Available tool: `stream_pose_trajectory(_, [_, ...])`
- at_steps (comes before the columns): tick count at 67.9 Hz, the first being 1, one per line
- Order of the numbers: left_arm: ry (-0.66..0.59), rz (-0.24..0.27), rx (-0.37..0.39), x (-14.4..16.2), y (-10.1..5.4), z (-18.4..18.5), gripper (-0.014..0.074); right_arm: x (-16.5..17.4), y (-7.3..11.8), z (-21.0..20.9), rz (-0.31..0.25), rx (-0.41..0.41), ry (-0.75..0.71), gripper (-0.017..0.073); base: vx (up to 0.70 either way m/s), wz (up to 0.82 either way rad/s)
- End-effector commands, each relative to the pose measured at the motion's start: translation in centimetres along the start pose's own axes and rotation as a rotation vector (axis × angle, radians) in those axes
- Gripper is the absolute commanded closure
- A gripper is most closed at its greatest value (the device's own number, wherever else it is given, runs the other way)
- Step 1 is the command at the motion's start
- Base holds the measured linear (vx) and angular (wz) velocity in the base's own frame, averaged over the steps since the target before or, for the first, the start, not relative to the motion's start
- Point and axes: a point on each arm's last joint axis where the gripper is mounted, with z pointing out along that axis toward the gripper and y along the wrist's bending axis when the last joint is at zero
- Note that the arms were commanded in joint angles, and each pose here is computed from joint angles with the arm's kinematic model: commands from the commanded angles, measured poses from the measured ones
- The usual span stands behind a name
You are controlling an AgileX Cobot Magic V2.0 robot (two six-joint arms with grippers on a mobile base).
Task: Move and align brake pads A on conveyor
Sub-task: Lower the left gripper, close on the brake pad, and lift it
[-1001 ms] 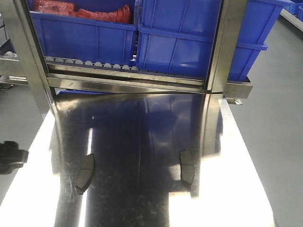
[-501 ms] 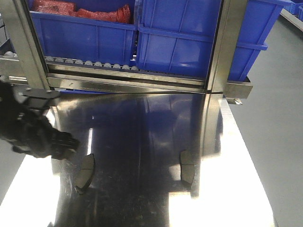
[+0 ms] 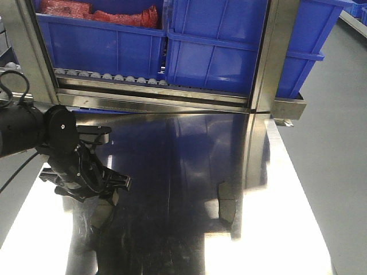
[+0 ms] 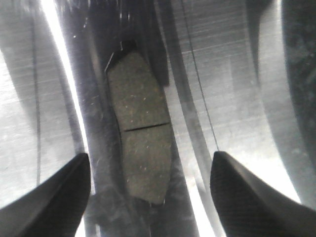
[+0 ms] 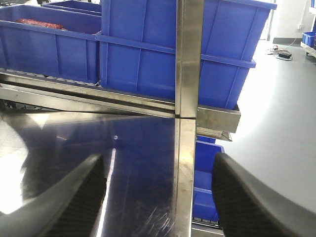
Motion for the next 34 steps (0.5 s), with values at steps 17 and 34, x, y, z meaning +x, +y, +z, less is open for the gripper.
stream_pose_trajectory(17, [-0.082, -0.056, 0.021, -1.2, -0.5, -0.4, 0.0091, -1.4, 0.0, -0.1, -0.005, 0.005, -0.086, 0.0106, 0.00, 0.00])
stream_pose_trajectory(34, [-0.072, -0.063, 0.012, -2.1, -0.5, 0.4, 0.0091, -1.3, 0.0, -0.1, -0.005, 0.005, -0.083, 0.0106, 0.00, 0.00])
